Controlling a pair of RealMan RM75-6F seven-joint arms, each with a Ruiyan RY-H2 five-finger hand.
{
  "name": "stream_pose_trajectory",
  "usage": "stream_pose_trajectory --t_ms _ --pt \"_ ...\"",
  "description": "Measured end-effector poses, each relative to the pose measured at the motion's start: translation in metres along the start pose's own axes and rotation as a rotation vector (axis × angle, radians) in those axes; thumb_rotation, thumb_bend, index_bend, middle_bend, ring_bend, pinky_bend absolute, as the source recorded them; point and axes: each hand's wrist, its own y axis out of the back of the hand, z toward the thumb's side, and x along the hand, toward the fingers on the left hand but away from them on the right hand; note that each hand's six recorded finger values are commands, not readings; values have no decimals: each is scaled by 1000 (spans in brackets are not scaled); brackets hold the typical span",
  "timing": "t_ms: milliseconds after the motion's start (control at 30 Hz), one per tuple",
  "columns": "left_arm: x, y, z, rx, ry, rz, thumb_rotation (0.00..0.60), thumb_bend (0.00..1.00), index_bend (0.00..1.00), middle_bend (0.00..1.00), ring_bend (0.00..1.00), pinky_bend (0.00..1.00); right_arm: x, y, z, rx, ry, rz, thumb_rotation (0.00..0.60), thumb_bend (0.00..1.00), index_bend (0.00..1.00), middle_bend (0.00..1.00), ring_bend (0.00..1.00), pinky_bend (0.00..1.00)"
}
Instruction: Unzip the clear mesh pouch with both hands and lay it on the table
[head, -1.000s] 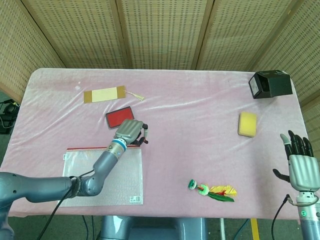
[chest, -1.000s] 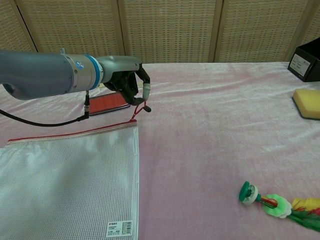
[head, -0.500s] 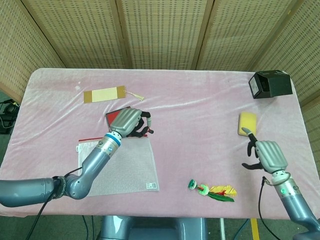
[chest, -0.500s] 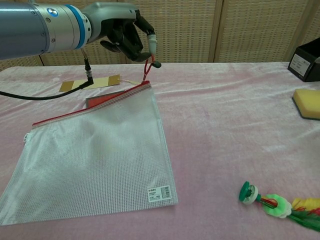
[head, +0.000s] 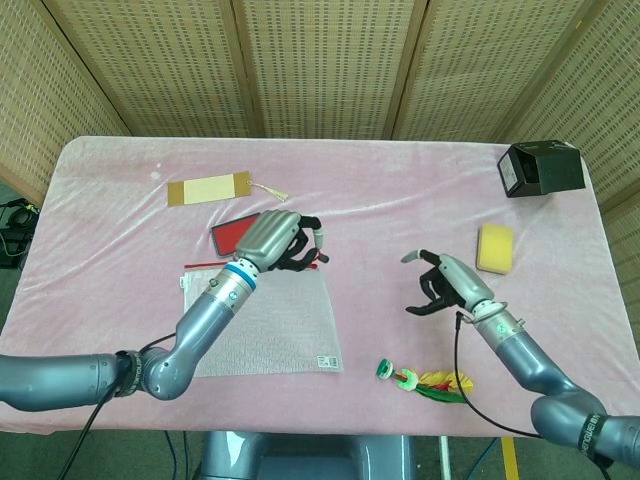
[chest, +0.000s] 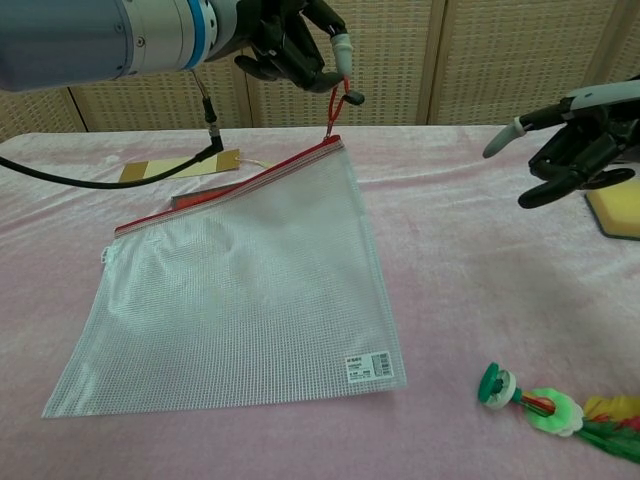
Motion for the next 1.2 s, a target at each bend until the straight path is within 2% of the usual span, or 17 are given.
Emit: stream_pose_trajectory --t_ms 133,300,567,767,1033,1200 --pt "5 -2 8 -36 -10 6 600 537 871 923 889 1000 -12 -13 13 -101 -16 46 600 0 330 905 888 1000" --pt "11 -2 15 -42 -14 16 600 536 872 923 889 1000 -24 -28 27 -175 -25 76 600 0 341 905 888 1000" --pt "16 -8 24 -38 -17 19 600 535 872 923 888 1000 -35 -37 46 -218 -2 51 600 34 366 905 888 1000" --pt "15 -10 28 -47 -21 23 600 534 873 923 889 1000 -44 -43 51 -233 -7 30 600 126 391 905 888 1000" --pt "14 -15 34 -71 -34 23 600 534 873 923 889 1000 -51 -54 54 -251 -13 42 600 255 440 905 889 1000" --pt "14 -16 34 -70 -33 23 600 534 873 923 889 1000 -55 -56 55 -270 -14 41 600 384 505 908 889 1000"
